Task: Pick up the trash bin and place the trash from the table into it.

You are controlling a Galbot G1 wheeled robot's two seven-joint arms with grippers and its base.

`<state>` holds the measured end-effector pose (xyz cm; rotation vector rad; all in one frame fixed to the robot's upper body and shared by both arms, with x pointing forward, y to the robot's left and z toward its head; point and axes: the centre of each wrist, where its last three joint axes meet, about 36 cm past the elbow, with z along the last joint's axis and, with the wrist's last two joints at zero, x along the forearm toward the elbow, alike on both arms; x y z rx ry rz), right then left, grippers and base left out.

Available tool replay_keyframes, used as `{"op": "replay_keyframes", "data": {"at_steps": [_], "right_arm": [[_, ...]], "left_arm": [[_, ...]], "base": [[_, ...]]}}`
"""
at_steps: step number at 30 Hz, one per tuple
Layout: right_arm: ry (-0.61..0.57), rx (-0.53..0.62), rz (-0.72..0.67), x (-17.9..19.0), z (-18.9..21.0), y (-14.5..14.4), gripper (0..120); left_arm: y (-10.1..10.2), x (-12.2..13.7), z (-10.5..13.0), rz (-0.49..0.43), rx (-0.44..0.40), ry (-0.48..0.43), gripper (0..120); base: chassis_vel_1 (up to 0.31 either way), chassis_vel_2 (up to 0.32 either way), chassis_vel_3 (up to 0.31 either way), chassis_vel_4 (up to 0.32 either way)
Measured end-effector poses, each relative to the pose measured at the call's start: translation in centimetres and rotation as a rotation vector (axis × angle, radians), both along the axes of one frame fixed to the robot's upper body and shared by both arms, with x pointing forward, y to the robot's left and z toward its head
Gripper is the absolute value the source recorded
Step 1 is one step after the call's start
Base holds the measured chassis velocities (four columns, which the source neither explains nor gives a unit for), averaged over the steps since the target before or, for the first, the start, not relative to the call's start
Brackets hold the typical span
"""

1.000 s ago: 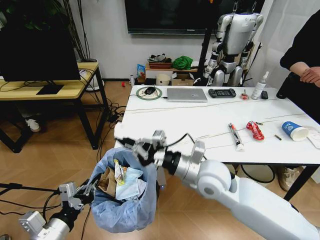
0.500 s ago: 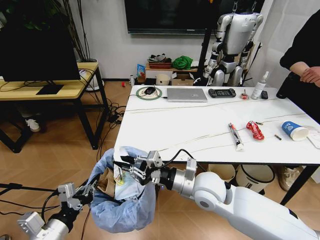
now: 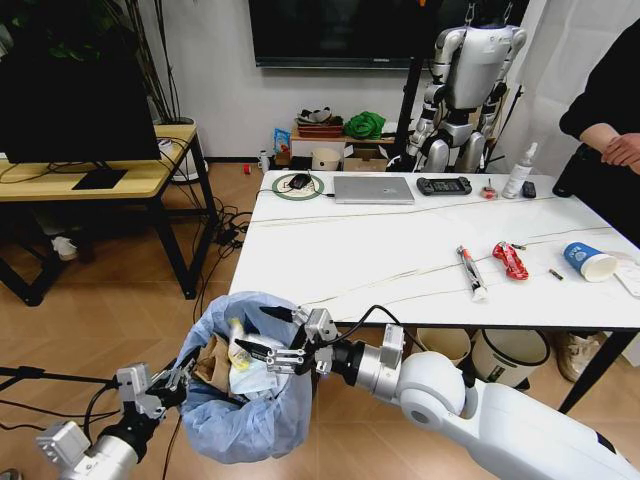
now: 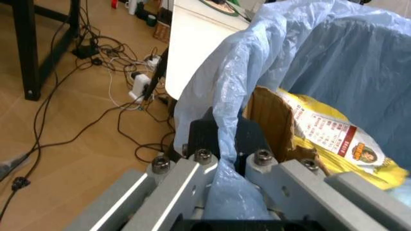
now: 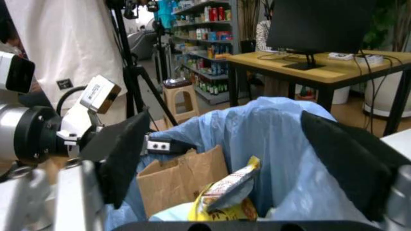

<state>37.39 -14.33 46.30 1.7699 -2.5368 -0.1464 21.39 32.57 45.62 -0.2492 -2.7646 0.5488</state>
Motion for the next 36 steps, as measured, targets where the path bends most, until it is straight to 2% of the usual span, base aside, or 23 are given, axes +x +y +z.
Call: {"op": "replay_keyframes", "data": {"at_steps": [2,4,8,11,12,13,15,16,19,21,22,26,30,34,36], "right_arm": [[-0.004,0.005,-0.022,0.0,0.2,-0.5,97],[-0.005,0.009,-0.035,0.0,0.3,-0.7,98],[-0.017,0.056,-0.160,0.8,0.4,-2.7,100],[-0.028,0.094,-0.355,2.2,-0.5,-6.9,100],[-0.028,0.094,-0.355,2.2,-0.5,-6.9,100],[-0.040,0.104,-0.407,2.6,-1.0,-8.4,100],[-0.052,0.111,-0.440,2.9,-1.5,-9.7,100],[-0.089,0.109,-0.528,3.3,-2.5,-13.4,100],[-0.116,0.057,-0.639,1.5,-3.4,-17.8,100],[-0.120,0.045,-0.661,1.1,-3.6,-18.6,100],[-0.125,0.009,-0.730,-0.3,-4.3,-20.7,100],[-0.136,-0.029,-0.856,-2.9,-5.8,-24.2,100],[-0.132,-0.009,-0.952,-5.6,-7.4,-25.9,100],[-0.128,0.017,-1.069,-9.6,-10.0,-26.0,100],[-0.124,0.020,-1.086,-10.4,-10.4,-25.9,100]], "left_arm": [[-0.1,0.0,0.0,0.000,-0.002,0.000,0],[-0.1,0.0,0.0,0.000,-0.003,0.001,0],[-0.1,0.0,-0.5,-0.003,-0.003,0.015,0],[-0.1,0.2,-0.7,-0.018,-0.002,0.021,0],[-0.1,0.2,-0.7,-0.018,-0.002,0.021,0],[-0.1,0.2,-0.8,-0.023,-0.002,0.022,0],[-0.1,0.3,-0.8,-0.028,0.000,0.023,0],[0.0,0.6,-1.2,-0.037,0.000,0.029,0],[0.1,1.0,-2.2,-0.047,-0.001,0.039,0],[0.1,1.1,-2.4,-0.050,0.000,0.042,0],[0.0,1.2,-3.0,-0.060,0.001,0.049,0],[0.2,1.2,-3.9,-0.083,0.005,0.053,0],[0.7,1.0,-4.6,-0.100,0.021,0.059,0],[1.0,0.8,-5.7,-0.106,0.026,0.070,0],[1.0,0.7,-6.0,-0.106,0.027,0.075,0]], "base": [[0.000,0.000,0.000,0.000],[0.000,0.000,0.000,0.000],[0.000,0.000,0.000,0.000],[0.000,0.000,0.000,0.000],[0.000,0.000,0.000,0.000],[0.000,0.000,0.000,0.000],[0.000,0.000,0.000,0.000],[0.000,0.000,0.000,0.000],[0.000,0.000,0.000,0.000],[0.000,0.000,0.000,0.000],[0.000,0.000,0.000,0.000],[0.000,0.000,0.000,0.000],[0.000,0.000,0.000,0.000],[0.000,0.000,0.000,0.000],[0.000,0.000,0.000,0.000]]}}
